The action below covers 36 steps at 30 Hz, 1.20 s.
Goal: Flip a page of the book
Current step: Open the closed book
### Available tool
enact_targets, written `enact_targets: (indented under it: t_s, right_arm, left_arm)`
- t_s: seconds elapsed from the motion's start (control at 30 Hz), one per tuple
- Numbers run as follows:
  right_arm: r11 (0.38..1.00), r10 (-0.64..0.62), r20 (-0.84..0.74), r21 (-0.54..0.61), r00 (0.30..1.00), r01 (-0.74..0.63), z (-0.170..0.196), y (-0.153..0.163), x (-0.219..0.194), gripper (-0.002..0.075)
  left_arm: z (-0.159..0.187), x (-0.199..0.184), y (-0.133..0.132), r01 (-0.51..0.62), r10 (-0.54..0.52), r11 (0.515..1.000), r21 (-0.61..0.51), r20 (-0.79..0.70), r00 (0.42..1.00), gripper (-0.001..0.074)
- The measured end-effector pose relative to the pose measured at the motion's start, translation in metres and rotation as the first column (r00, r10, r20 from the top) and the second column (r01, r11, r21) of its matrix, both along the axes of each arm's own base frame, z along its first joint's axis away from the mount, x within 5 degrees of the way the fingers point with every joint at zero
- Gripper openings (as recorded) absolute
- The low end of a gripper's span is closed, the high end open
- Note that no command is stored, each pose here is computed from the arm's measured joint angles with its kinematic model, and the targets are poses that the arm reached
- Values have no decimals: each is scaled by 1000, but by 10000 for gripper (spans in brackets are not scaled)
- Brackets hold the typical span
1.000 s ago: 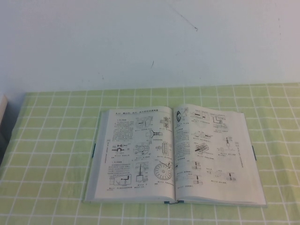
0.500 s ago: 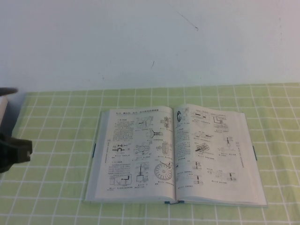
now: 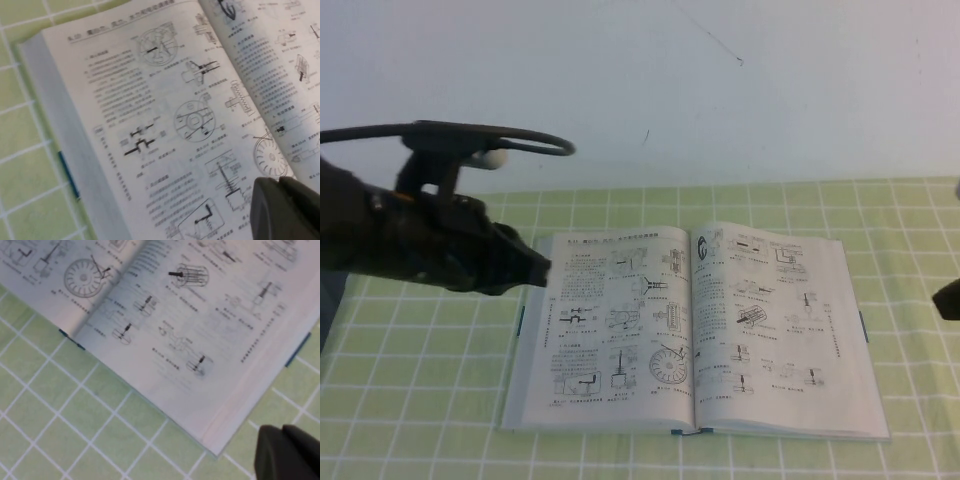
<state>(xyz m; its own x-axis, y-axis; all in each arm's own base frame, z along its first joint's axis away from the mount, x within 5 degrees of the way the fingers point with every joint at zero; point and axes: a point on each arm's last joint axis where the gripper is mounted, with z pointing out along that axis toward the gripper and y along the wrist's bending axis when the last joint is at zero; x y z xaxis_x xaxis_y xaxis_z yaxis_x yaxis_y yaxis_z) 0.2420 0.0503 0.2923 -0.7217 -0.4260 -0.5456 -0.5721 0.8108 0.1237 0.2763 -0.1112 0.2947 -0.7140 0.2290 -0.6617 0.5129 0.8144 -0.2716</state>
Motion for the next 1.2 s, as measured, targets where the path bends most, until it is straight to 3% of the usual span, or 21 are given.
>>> enact_targets:
  t_s: [0.1,0.37,0.47,0.6,0.7,0.83,1.2]
  right_arm:
    - [998,55,-14,-9,998,-55,-3,15,16,-3]
    - [999,51,-8,18,999,-51,-19,23,48,-1]
    - [998,50,-61,26,997,-49,-33,25,55,52]
    - [999,34,-131,41,991,-29,-55,28,65,283]
    - [999,-3,-177,51,984,12,-70,29,72,412]
    - [995,-73,-233,53,970,88,-91,29,82,435]
    - [970,-188,-312,88,931,225,-134,33,102,398]
  left_arm:
    - [-14,14,-27,62,-61,998,13,-25,998,-4]
    - [-55,38,-95,203,-199,978,47,-64,978,-4]
    - [-73,40,-112,235,-230,970,59,-91,969,-4]
    - [-93,47,-117,204,-195,977,70,-118,974,-4]
    - [-109,52,-116,187,-172,978,88,-154,973,-4]
    - [-132,59,-111,136,-110,986,93,-247,963,-4]
    - [-139,64,-108,90,-64,993,71,-308,949,-4]
